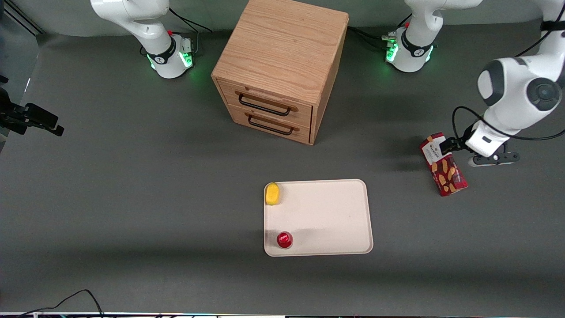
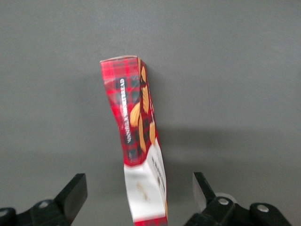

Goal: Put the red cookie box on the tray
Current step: 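Close the left gripper on the end of the red box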

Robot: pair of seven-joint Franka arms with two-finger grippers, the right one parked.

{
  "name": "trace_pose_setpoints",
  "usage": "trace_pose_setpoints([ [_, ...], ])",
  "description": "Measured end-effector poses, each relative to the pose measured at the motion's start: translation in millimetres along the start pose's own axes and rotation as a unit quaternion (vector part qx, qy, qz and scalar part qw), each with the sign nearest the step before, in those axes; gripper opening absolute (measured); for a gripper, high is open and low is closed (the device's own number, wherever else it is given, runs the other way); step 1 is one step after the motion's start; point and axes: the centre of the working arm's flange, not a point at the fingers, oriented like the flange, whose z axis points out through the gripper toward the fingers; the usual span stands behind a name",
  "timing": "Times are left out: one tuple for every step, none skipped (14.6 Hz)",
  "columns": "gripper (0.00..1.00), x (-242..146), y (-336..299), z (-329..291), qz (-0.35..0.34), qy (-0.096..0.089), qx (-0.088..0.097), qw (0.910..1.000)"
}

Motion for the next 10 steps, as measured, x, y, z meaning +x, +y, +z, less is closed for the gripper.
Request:
trace_pose_setpoints([
  [1.0, -0.5, -0.8, 18.3, -0.001, 0.011, 0.002, 0.9999],
  [1.0, 0.3, -1.7, 36.8, -0.001, 0.022, 0.005, 0.9998],
  [0.99, 1.2, -2.4, 53.9, -0.001, 0.03, 0.008, 0.9995],
  [0.96, 1.7, -3.1, 69.6, -0.001, 0.036, 0.011, 0.9993],
  [0.87, 1.7, -3.5, 82.1, -0.001, 0.037, 0.013, 0.9992],
  [0.73, 1.2, -3.7, 89.6, -0.001, 0.037, 0.015, 0.9992],
  [0.62, 1.0, -3.9, 92.4, -0.001, 0.036, 0.015, 0.9992],
  [0.52, 1.5, -3.8, 91.8, -0.001, 0.037, 0.015, 0.9992],
  [0.42, 1.9, -3.8, 90.7, -0.001, 0.038, 0.015, 0.9992],
  [0.3, 2.2, -3.8, 89.6, -0.003, 0.039, 0.013, 0.9991],
])
